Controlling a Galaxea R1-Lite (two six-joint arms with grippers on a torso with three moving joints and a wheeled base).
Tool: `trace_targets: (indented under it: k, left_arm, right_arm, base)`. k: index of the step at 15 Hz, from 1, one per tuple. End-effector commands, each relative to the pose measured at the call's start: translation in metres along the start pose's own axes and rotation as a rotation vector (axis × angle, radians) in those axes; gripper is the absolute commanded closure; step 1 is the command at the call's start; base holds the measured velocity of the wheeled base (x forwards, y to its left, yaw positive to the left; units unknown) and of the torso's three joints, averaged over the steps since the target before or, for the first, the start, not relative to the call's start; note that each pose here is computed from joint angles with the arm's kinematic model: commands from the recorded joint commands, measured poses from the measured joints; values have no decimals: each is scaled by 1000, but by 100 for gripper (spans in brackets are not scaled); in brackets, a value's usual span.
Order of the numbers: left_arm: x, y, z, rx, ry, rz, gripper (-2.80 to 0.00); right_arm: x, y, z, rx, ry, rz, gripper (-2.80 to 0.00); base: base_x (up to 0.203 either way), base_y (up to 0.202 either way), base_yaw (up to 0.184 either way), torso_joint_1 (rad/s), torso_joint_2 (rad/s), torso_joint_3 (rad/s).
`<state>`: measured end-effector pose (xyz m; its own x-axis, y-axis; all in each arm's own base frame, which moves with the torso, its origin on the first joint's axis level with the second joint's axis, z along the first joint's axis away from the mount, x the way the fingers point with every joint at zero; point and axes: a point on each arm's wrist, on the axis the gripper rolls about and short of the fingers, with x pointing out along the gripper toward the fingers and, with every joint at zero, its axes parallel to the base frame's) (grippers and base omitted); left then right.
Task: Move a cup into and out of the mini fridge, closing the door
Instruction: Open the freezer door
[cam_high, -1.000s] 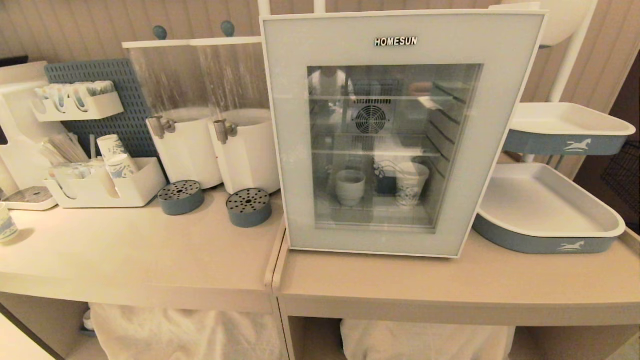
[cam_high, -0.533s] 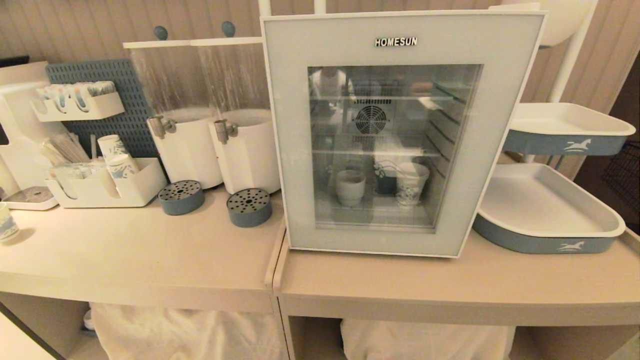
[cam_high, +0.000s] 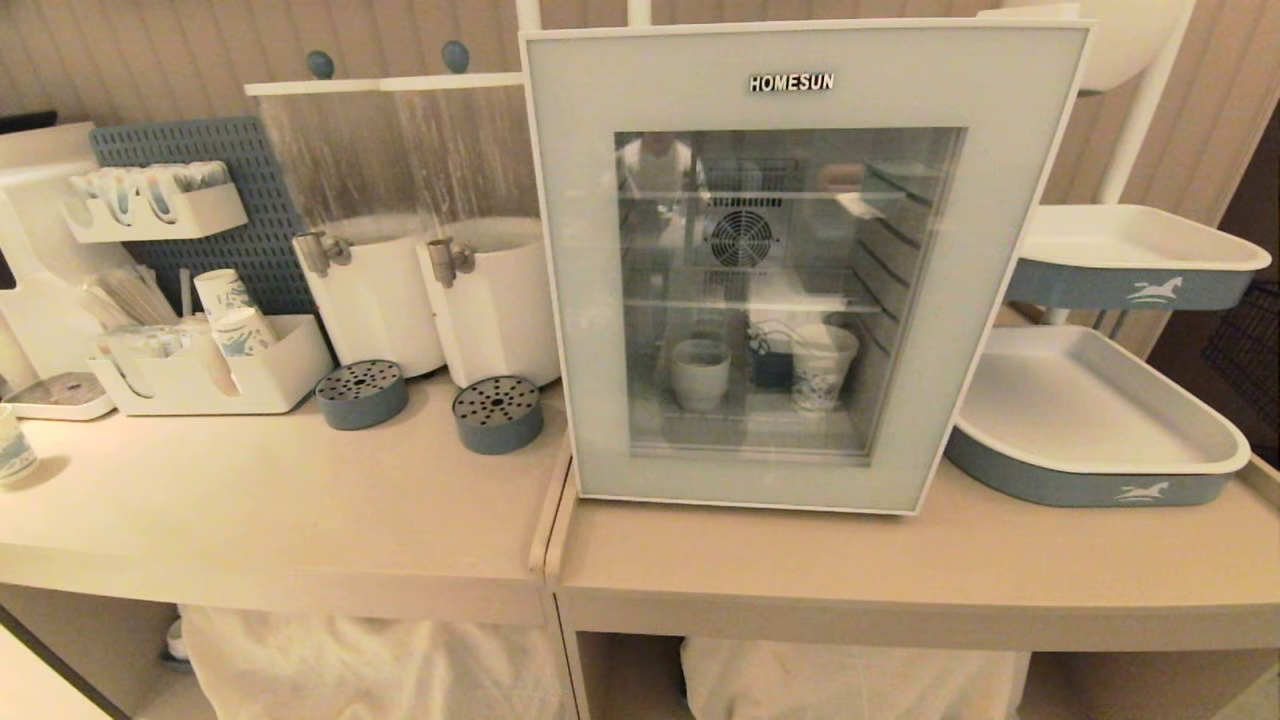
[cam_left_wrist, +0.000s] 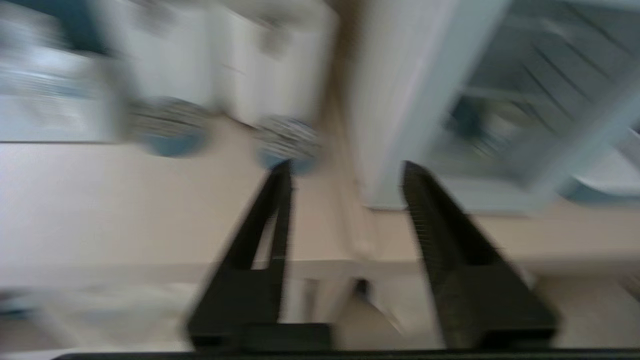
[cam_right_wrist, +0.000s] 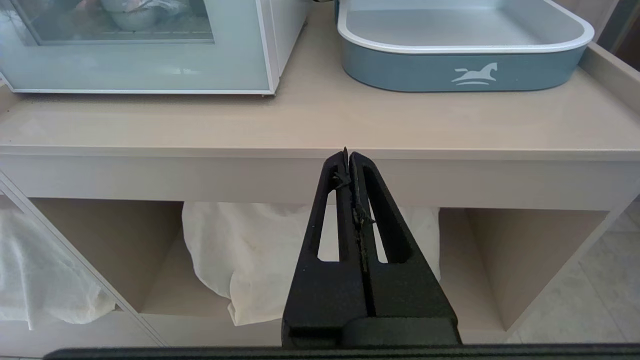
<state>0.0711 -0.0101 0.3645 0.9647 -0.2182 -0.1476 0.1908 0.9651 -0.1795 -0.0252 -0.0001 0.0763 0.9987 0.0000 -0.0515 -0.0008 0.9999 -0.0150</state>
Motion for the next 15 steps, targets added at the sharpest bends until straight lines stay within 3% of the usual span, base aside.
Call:
trace_targets:
  k: [1, 3, 5, 8, 11, 13, 15]
  left_arm:
    - [84, 11, -3, -48, 193, -89, -280]
    - [127, 28, -10, -104, 253, -305, -280]
    - [156, 52, -27, -113, 242, -490, -280]
    - [170, 66, -44, -34, 142, -791, -280]
    - [167, 77, -53, -8, 137, -1069, -280]
    - [177, 85, -62, 28, 115, -1099, -280]
    - [203, 99, -85, 73, 90, -1115, -280]
  right_arm:
    - [0, 0, 0, 0, 1, 1, 0]
    - [0, 0, 0, 0, -1, 1, 0]
    - [0, 0, 0, -1, -1, 2, 0]
    - [0, 0, 0, -2, -1, 2, 0]
    - [0, 0, 0, -2, -2, 1, 0]
    - [0, 0, 0, -1, -2, 0, 0]
    - [0, 0, 0, 1, -4, 1, 0]
  base:
    - [0, 0, 0, 0, 0, 0]
    - [0, 0, 0, 0, 0, 0]
    - [0, 0, 0, 0, 0, 0]
    - [0, 0, 0, 0, 0, 0]
    - [0, 0, 0, 0, 0, 0]
    - [0, 0, 0, 0, 0, 0]
    - [0, 0, 0, 0, 0, 0]
